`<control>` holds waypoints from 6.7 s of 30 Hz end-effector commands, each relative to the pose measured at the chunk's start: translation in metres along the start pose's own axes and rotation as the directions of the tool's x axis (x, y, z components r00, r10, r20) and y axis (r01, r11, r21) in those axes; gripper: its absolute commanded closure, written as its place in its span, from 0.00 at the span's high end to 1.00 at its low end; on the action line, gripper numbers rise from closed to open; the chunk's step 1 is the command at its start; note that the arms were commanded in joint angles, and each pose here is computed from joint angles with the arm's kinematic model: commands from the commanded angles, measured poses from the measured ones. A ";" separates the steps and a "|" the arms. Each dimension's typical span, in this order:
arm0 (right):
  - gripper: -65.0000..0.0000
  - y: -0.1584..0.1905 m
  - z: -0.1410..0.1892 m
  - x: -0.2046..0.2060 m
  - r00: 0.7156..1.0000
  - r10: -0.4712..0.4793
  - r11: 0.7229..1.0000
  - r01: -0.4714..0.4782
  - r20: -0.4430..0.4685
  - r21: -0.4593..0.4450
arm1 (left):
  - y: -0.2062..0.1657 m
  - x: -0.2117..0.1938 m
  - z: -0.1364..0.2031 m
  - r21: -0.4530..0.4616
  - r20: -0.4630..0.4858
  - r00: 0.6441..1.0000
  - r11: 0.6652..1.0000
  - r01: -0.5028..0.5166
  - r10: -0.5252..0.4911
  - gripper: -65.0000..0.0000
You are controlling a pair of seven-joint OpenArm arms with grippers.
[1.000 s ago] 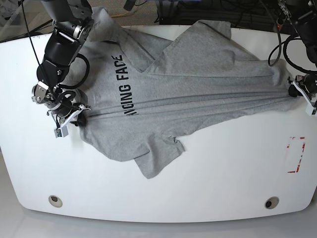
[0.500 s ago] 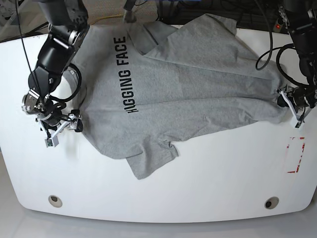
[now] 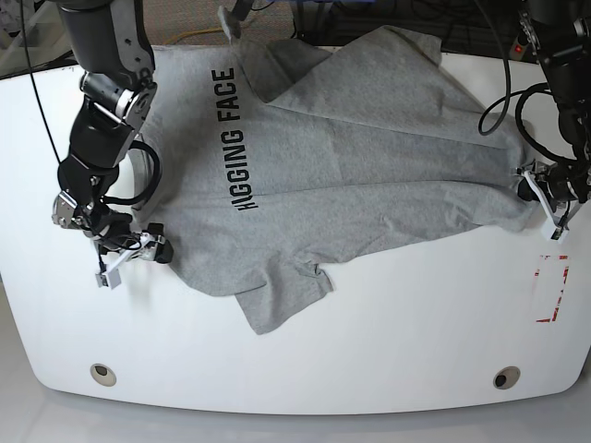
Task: Fold the T-shirt properly
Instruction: 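Grasp the shirt hem corners with both grippers and lift, then swing the lifted shirt over and lay it flat, hem held taut, then release the hem and regrasp the shirt edge with both grippers, then pull the held shirt edge taut between both grippers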
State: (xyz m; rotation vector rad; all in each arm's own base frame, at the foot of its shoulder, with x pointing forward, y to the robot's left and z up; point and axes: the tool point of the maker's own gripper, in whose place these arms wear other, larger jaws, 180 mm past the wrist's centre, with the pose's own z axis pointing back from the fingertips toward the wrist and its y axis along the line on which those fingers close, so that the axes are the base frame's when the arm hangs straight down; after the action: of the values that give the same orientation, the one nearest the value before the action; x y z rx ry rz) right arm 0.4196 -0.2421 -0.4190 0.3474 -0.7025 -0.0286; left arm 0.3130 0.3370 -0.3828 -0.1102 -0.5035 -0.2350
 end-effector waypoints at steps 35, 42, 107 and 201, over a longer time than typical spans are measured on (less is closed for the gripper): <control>0.00 0.055 0.021 0.023 0.947 0.320 0.946 -0.319 0.002 -0.056 | -0.008 0.085 0.013 -0.006 0.215 0.976 0.999 0.035 -0.033 0.00; 0.00 0.052 0.047 0.108 0.906 0.414 0.906 -0.401 0.087 -0.133 | -0.012 0.161 0.067 0.096 0.396 0.903 0.986 0.138 -0.165 0.00; 0.00 -0.013 0.163 -0.111 0.889 0.289 0.886 -0.390 -0.356 -0.253 | -0.028 -0.035 0.072 0.111 0.209 0.975 0.992 0.057 -0.079 0.00; 0.96 -0.102 0.208 -0.104 0.984 0.022 0.928 -0.086 -0.176 -0.363 | -0.070 -0.067 -0.024 -0.057 0.022 0.992 0.991 0.125 -0.124 0.80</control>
State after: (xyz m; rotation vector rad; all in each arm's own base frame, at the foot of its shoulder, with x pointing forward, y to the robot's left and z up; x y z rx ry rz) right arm 0.2055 -0.3710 -0.3893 0.0086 -0.4719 -0.0908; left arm 0.2650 0.2559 -0.4226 -0.2204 -0.6323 -0.3572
